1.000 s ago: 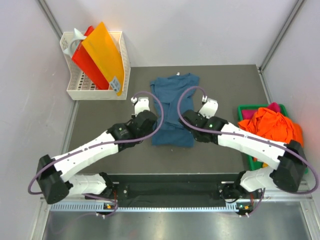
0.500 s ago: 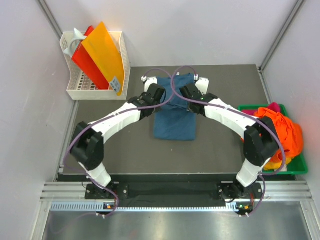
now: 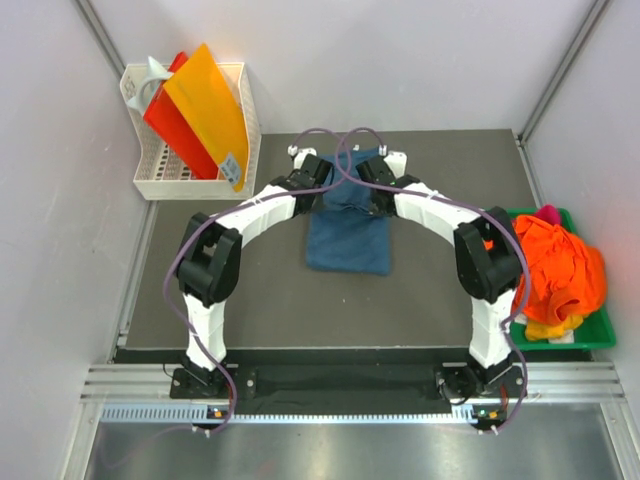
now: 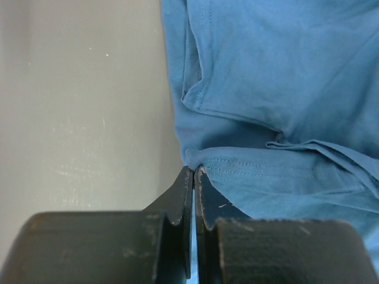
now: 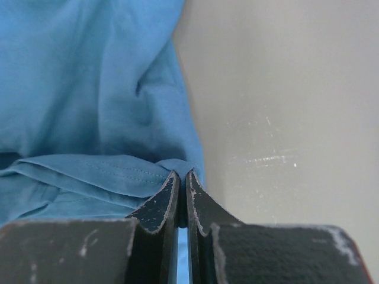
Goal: Fold and stack the t-shirts
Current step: Fold the folded rectangular tshirt in 1/3 of the way
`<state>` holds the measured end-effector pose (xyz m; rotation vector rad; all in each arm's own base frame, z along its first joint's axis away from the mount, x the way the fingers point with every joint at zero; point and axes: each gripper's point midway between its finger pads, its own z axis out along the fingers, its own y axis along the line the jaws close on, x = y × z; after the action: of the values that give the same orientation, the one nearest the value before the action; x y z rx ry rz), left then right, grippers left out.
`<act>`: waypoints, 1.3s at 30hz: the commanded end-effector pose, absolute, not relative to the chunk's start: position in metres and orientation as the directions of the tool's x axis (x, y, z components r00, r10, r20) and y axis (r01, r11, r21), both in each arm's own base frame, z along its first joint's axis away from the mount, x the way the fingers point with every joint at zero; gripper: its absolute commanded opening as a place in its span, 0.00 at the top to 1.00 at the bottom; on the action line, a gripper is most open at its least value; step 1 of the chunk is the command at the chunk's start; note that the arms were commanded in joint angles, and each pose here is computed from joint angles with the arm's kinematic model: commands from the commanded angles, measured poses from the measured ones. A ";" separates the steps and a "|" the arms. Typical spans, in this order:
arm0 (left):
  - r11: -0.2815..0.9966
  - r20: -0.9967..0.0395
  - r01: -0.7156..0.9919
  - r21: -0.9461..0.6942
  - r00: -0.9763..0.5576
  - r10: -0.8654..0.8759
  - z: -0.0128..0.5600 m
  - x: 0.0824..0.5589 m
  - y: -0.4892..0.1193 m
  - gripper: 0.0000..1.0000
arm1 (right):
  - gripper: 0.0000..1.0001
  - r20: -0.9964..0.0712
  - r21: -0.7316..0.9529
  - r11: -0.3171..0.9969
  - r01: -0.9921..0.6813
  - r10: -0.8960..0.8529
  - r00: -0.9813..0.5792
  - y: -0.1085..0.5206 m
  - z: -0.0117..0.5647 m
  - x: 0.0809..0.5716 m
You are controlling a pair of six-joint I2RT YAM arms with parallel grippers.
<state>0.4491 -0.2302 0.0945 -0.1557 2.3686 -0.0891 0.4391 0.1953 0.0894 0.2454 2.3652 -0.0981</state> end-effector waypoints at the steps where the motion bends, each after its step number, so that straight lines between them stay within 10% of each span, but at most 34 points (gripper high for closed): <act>1: 0.988 -0.696 -0.065 -0.142 -0.703 -0.147 0.101 0.460 -0.241 1.00 | 1.00 -0.705 0.032 0.980 0.196 0.161 -0.690 0.197 0.093 0.454; 4: 0.989 -0.684 -0.061 -0.136 -0.716 -0.139 0.094 0.460 -0.241 1.00 | 0.96 -0.691 0.021 0.980 0.198 0.158 -0.706 0.193 0.082 0.452; 10: 0.993 -0.796 -0.046 -0.111 -0.593 -0.116 0.158 0.463 -0.240 0.40 | 0.23 -0.746 0.085 0.988 0.130 0.149 -0.649 0.202 0.125 0.455; 12: 0.993 -0.820 -0.032 -0.114 -0.561 -0.113 0.177 0.460 -0.243 0.20 | 0.16 -0.766 0.087 0.991 0.101 0.132 -0.629 0.209 0.151 0.449; 26: 0.968 -0.679 -0.027 -0.250 -0.707 -0.195 0.099 0.340 -0.227 0.17 | 0.18 -0.661 0.154 0.986 0.068 0.154 -0.735 0.230 0.083 0.338; 39: 0.966 -0.663 -0.059 -0.252 -0.717 -0.216 0.085 0.325 -0.214 0.13 | 0.19 -0.622 0.136 0.988 0.073 0.143 -0.770 0.220 0.055 0.303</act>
<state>0.3162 -0.2039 0.0665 -0.1495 2.4312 -0.1884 0.3058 0.2133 0.0435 0.1196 2.4943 0.0659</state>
